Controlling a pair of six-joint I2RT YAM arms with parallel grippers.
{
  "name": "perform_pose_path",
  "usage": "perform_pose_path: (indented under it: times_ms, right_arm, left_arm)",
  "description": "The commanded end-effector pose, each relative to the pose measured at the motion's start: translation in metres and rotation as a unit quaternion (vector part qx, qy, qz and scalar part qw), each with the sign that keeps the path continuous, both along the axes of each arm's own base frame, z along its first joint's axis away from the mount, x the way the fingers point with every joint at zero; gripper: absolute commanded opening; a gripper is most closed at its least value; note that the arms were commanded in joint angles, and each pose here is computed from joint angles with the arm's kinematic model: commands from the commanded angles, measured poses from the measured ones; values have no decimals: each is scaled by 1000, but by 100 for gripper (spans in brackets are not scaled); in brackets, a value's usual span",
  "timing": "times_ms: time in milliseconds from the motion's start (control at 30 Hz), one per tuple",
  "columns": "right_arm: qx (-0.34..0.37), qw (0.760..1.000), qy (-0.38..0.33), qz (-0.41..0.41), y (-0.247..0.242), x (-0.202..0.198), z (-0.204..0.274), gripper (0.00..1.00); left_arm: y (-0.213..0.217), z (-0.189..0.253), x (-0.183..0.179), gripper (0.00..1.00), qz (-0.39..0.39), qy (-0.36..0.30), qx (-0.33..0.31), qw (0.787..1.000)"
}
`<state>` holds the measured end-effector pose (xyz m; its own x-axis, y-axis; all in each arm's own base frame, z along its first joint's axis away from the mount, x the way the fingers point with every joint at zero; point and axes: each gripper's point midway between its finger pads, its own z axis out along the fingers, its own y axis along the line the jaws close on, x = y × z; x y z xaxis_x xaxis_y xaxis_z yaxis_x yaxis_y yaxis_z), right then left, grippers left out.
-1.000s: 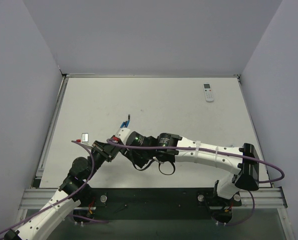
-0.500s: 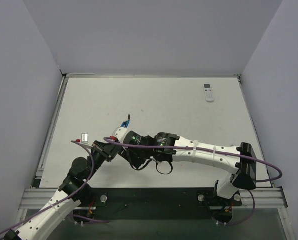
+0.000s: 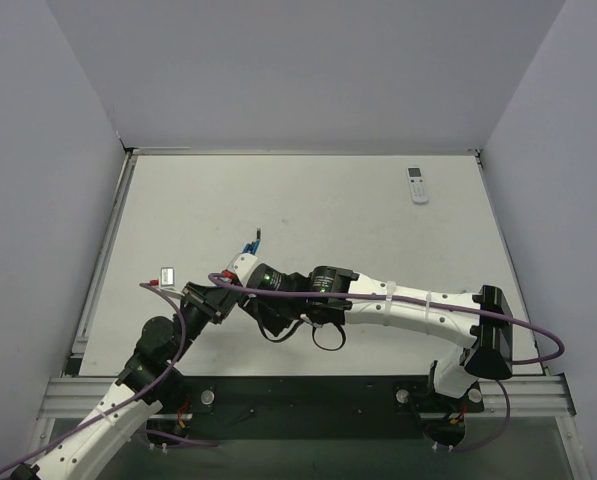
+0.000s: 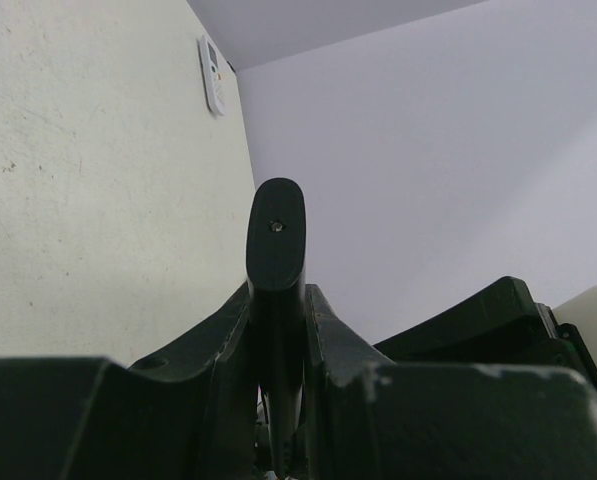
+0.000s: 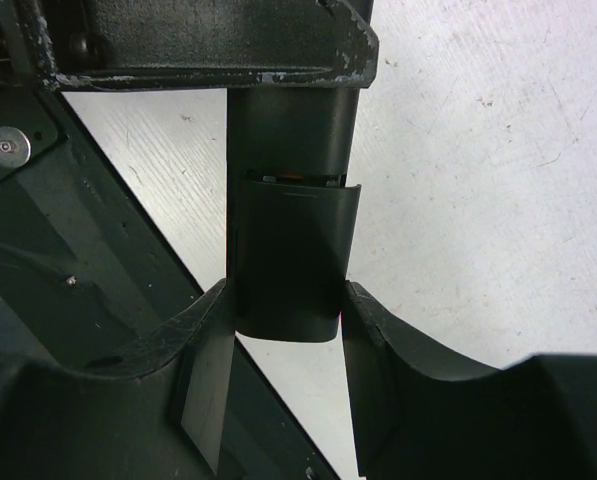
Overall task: Load the batteries into the remote control
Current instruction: Load the battery cover into the remote control.
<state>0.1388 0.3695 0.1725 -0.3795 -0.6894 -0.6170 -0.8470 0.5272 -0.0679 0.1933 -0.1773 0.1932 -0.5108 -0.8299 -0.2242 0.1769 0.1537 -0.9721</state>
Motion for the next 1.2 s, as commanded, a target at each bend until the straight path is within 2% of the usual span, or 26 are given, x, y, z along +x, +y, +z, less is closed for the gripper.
perform_pose_path:
  times_ms: [0,267,533,1000,1167]
  right_arm:
    - [-14,1000,5,4,-4,-3,0,12]
    - [-8,999,22,29,4,-14,0,12]
    - [-10,1000,12,8,4,-6,0,15]
    - [-8,1000,8,-1,4,0,2,24]
    - [-3,1000,10,-1,3,0,6,32]
  left_arm:
    - [0,-18,1,0,2,3,-1,1000]
    - [0,-17,2,0,2,0,0,1000]
    - [-1,-12,0,0,-2,-7,-6,1000]
    - [-2,-5,-1,0,-8,-15,-22,1000]
    - [-3,-6,-2,0,-9,-15,-23,1000]
